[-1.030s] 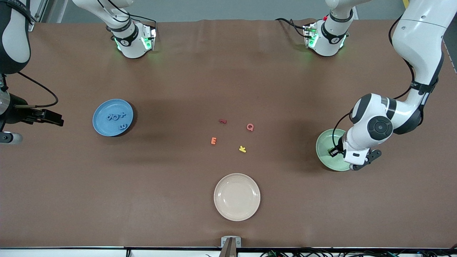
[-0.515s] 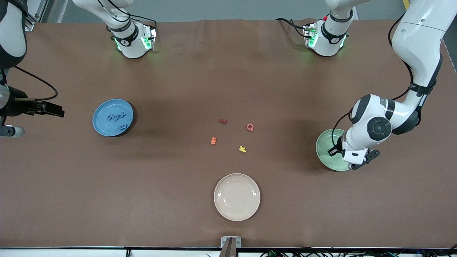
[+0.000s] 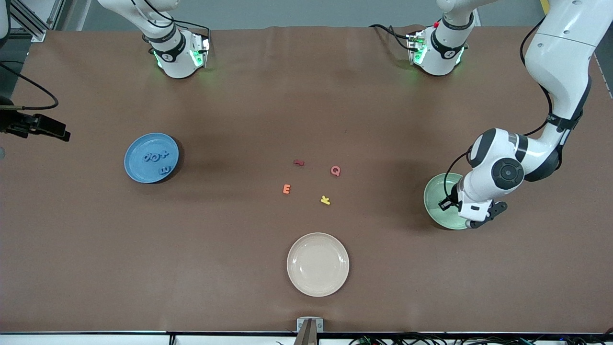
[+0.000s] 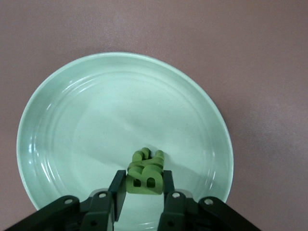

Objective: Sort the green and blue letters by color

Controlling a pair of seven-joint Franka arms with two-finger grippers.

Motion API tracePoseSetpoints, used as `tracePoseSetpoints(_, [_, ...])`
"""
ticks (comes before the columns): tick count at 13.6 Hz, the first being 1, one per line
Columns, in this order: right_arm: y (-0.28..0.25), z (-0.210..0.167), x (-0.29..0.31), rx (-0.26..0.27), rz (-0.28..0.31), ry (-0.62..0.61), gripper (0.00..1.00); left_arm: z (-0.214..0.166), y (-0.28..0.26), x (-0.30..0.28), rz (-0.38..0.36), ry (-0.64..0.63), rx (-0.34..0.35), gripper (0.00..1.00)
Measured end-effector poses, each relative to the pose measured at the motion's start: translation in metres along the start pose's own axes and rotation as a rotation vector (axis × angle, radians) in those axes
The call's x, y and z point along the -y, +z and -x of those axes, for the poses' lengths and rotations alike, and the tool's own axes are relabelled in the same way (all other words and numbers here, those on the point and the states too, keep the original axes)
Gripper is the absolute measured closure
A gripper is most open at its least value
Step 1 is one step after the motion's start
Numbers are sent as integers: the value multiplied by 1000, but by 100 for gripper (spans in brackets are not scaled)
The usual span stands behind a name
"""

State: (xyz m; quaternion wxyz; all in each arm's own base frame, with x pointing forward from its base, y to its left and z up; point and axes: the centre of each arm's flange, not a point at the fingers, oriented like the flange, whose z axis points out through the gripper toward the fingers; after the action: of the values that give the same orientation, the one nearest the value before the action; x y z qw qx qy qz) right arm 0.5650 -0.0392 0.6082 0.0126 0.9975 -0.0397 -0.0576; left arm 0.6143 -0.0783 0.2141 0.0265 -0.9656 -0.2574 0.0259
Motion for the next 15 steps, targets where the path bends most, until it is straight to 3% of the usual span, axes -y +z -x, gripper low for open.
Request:
tracePoseSetpoints(3, [-10,9,8,-18,-1,-16,0,0,1,0,0,-1,1,60])
tracePoseSetpoints(9, [-32,37,9,-56,-3,-32,0,-14,-33,-8,32,-7,-52,1])
tracePoseSetpoints(13, [-42,50,8,-67,-4,-35,0,-8,-133,-43,53,69,-135,0])
tracePoseSetpoints(15, [-48,57,7,-74,-7,-35,0,-7,-183,-43,22,153,-169,0])
